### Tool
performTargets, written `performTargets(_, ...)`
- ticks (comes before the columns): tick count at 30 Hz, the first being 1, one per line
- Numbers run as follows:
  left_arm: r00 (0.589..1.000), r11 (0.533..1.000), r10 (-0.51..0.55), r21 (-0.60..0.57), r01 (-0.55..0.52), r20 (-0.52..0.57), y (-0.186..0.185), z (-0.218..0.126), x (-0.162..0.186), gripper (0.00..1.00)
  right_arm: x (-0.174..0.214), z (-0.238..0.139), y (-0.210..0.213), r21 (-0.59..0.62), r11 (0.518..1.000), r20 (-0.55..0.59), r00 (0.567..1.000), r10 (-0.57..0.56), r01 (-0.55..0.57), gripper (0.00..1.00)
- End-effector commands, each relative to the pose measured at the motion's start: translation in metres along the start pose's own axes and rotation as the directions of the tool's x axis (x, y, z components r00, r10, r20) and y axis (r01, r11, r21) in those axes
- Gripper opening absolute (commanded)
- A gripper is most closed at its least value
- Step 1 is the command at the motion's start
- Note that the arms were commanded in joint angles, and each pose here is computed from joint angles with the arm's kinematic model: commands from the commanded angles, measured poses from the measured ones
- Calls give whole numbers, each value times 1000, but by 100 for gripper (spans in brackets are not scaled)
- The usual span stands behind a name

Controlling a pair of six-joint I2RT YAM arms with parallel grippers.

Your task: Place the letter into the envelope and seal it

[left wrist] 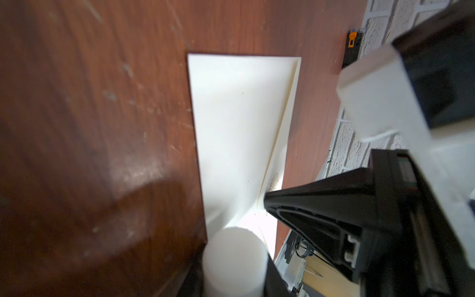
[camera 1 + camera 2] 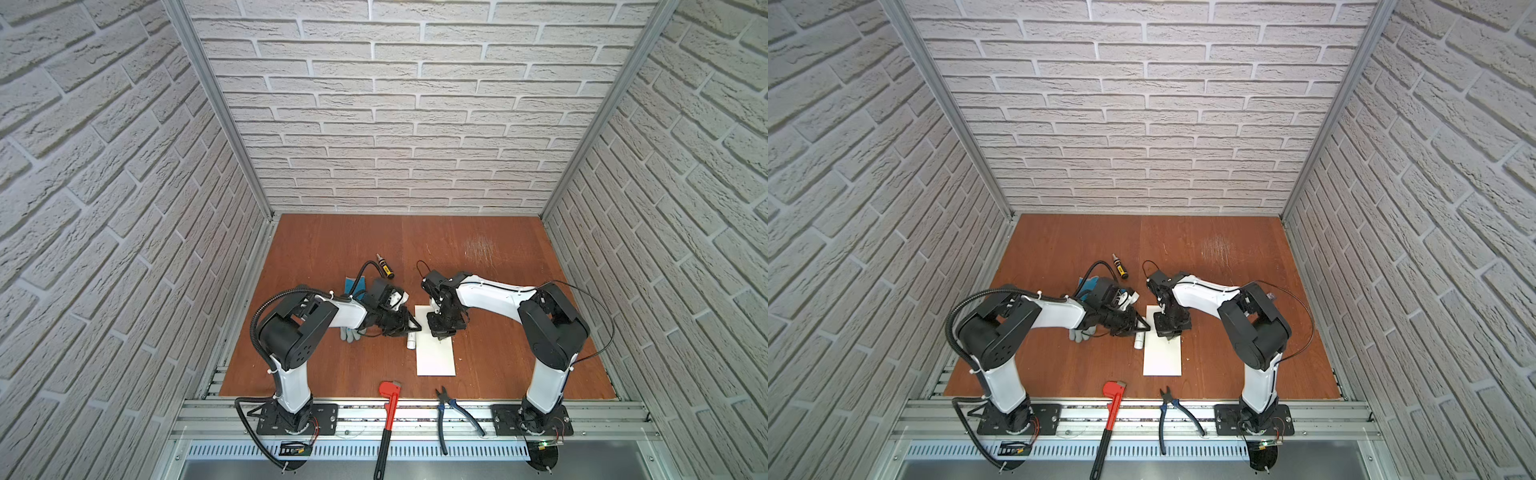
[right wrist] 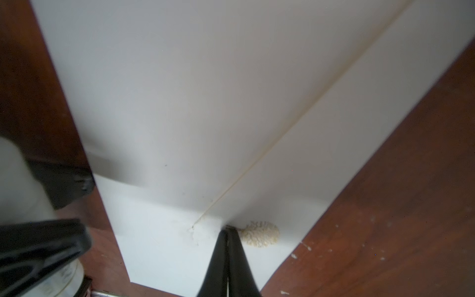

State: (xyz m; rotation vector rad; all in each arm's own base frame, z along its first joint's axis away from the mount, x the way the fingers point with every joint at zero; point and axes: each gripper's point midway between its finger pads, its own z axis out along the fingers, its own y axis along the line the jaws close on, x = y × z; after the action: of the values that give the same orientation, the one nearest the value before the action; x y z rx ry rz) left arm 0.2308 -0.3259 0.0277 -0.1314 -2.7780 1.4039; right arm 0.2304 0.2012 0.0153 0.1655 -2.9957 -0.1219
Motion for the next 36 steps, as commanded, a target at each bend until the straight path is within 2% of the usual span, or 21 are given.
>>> performTargets(1,1000,999,-28,-44,28,-5,17,1,2,0,14,32,-7,66,998,-74,997,10,-5,9)
performTargets(18,1000,999,-31,-44,30,-3,17,-2,0,0,14,40,-1,74,997,-77,997,5,0,28)
performTargets(21,1000,999,-28,-46,28,-2,17,-3,0,0,10,27,1,76,997,-49,999,-4,8,33)
performTargets(26,1000,998,-27,-50,27,0,17,-5,1,0,-3,-22,2,104,994,49,998,-33,28,42)
performTargets(32,1000,998,-23,-53,23,1,16,-5,1,0,-8,-69,1,110,993,137,989,-50,35,43)
performTargets(34,1000,998,-24,-53,24,3,15,-5,1,0,-7,-75,-2,109,994,147,988,-46,29,40)
performTargets(36,1000,998,-24,-53,24,2,15,-5,0,0,-9,-74,-7,110,994,146,989,-37,21,32)
